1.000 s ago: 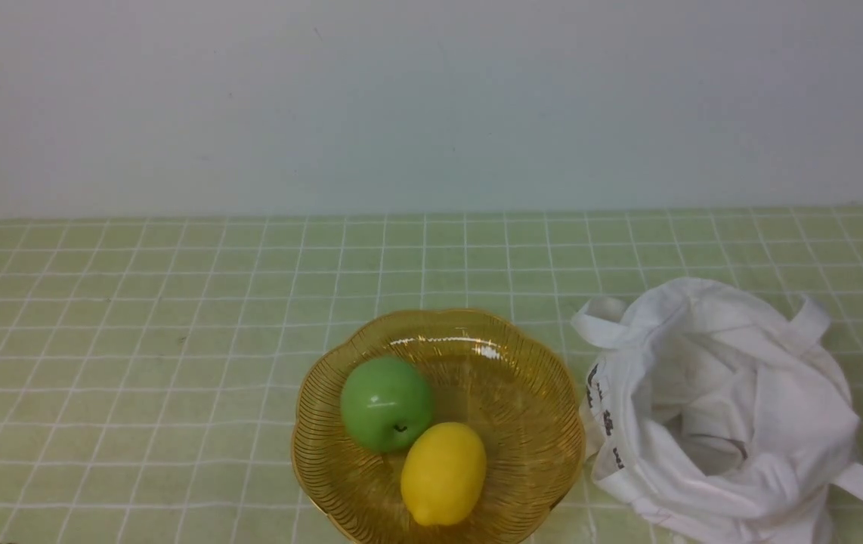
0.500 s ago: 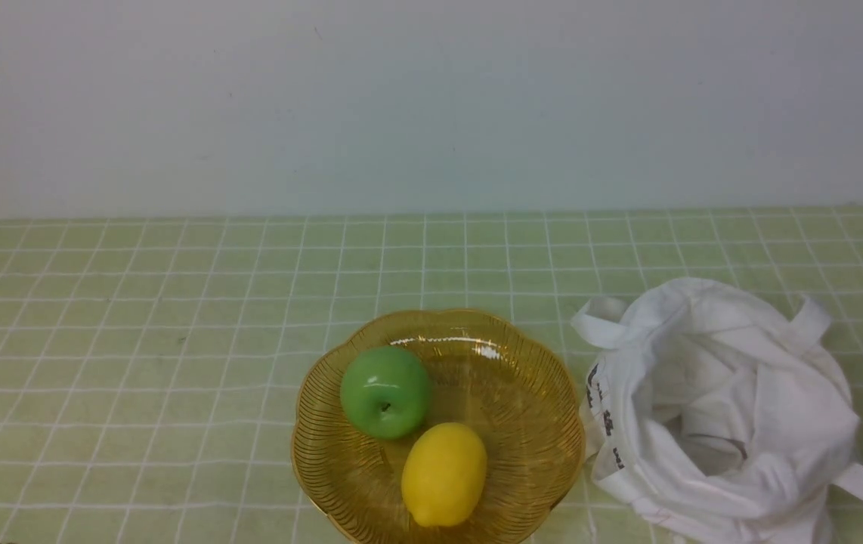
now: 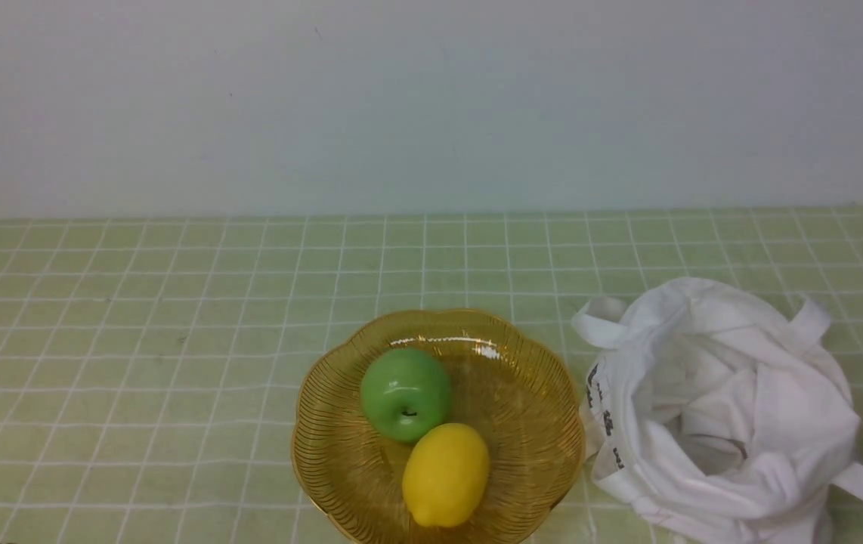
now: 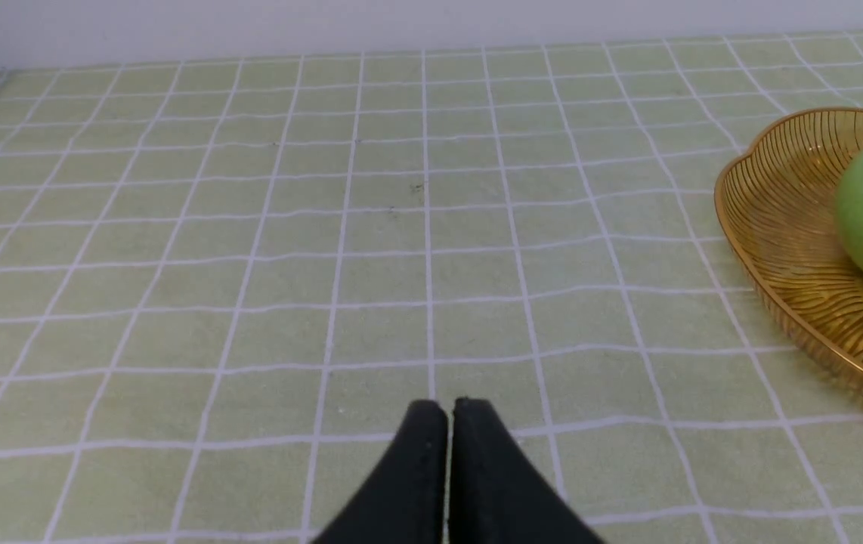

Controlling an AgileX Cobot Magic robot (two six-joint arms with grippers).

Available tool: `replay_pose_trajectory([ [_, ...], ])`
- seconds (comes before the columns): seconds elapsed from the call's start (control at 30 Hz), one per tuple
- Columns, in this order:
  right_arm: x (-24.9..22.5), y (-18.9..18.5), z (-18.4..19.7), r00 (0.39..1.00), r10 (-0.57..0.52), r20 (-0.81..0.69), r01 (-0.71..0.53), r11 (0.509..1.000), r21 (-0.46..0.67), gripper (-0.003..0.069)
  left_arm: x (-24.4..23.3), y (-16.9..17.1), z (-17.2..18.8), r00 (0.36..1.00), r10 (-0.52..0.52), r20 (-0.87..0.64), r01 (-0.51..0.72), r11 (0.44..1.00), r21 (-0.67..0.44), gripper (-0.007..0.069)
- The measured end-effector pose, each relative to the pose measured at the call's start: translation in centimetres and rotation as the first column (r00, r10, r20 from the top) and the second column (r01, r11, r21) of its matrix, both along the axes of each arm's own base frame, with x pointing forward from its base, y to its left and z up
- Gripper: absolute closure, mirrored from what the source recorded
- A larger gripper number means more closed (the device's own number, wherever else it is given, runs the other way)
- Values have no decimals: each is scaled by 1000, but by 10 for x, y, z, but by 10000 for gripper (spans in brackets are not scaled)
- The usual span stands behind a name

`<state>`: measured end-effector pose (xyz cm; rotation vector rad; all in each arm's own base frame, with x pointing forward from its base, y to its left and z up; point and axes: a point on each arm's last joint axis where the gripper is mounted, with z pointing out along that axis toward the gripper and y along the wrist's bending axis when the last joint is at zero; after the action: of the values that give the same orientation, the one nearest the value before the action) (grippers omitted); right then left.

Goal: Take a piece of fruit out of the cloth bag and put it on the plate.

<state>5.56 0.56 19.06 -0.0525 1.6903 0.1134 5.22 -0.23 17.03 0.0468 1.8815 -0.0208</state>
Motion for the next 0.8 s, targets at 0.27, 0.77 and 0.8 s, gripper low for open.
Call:
replay_pose_trajectory([
  [0.27, 0, -3, -8, 997, -52, -50, 52, 999, -6, 674, 0, 0, 0, 1000, 0, 0, 0, 1000, 0, 633],
  [0.77, 0, -3, -9, 996, -53, -69, 53, 999, -8, 674, 0, 0, 0, 1000, 0, 0, 0, 1000, 0, 633],
  [0.8, 0, -3, -9, 996, -53, -69, 53, 999, -8, 674, 0, 0, 0, 1000, 0, 0, 0, 1000, 0, 633],
])
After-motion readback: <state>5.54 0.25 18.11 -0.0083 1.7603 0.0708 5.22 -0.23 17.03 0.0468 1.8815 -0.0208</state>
